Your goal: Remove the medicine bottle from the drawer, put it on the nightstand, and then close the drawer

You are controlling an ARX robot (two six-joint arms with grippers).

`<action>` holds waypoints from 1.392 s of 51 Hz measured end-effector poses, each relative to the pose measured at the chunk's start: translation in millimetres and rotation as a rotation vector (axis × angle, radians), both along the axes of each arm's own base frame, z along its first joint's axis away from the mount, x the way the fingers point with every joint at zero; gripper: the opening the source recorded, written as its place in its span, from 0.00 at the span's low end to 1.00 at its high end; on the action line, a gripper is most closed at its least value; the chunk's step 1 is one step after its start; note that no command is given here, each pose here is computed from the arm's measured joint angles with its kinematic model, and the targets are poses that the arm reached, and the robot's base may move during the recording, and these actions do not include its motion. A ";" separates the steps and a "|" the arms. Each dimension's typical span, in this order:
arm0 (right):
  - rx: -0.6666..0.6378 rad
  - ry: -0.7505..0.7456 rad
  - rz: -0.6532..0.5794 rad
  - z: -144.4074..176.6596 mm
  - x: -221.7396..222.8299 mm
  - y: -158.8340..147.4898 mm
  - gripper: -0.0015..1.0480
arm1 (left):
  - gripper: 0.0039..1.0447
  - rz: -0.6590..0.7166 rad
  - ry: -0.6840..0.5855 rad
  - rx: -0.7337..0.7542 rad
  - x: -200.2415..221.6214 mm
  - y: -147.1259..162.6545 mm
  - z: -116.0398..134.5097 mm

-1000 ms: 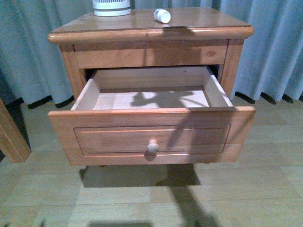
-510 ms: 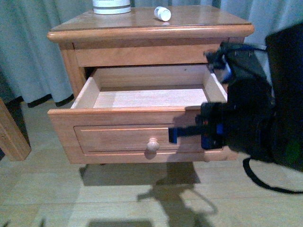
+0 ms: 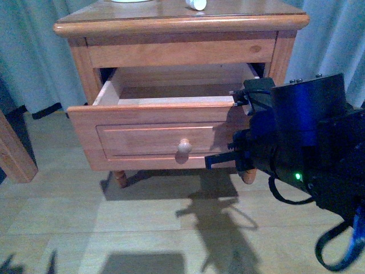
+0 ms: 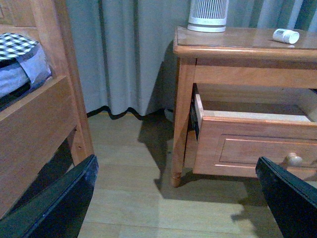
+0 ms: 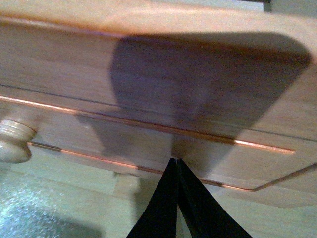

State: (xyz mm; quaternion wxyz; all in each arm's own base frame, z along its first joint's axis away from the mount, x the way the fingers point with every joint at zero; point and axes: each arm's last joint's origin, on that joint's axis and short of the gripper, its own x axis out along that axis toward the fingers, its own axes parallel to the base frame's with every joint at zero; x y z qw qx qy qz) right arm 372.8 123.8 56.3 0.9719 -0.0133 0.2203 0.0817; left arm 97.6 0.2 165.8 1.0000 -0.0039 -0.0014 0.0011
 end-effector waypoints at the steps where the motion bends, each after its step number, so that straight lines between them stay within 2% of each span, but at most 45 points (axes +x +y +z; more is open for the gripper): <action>1: -0.002 -0.001 -0.002 -0.7 2.2 -0.5 0.03 | 0.94 0.000 0.000 0.000 0.0 0.0 0.0; 10: -0.061 -0.039 0.014 -5.1 39.0 -2.2 0.03 | 0.94 0.000 0.000 0.000 0.0 0.0 0.0; 28: -0.148 -0.124 0.138 8.5 97.0 12.4 0.03 | 0.94 0.000 0.000 0.000 0.0 0.0 0.0; 35: -0.210 -0.123 0.172 3.5 123.1 8.8 0.03 | 0.94 0.000 0.000 0.000 0.0 0.0 0.0; 47: -0.251 -0.135 0.199 2.6 143.5 2.4 0.03 | 0.94 0.000 0.000 0.000 0.0 0.0 0.0; 71: -0.307 -0.167 0.250 4.6 151.3 3.4 0.03 | 0.94 0.000 0.000 0.000 0.0 0.0 0.0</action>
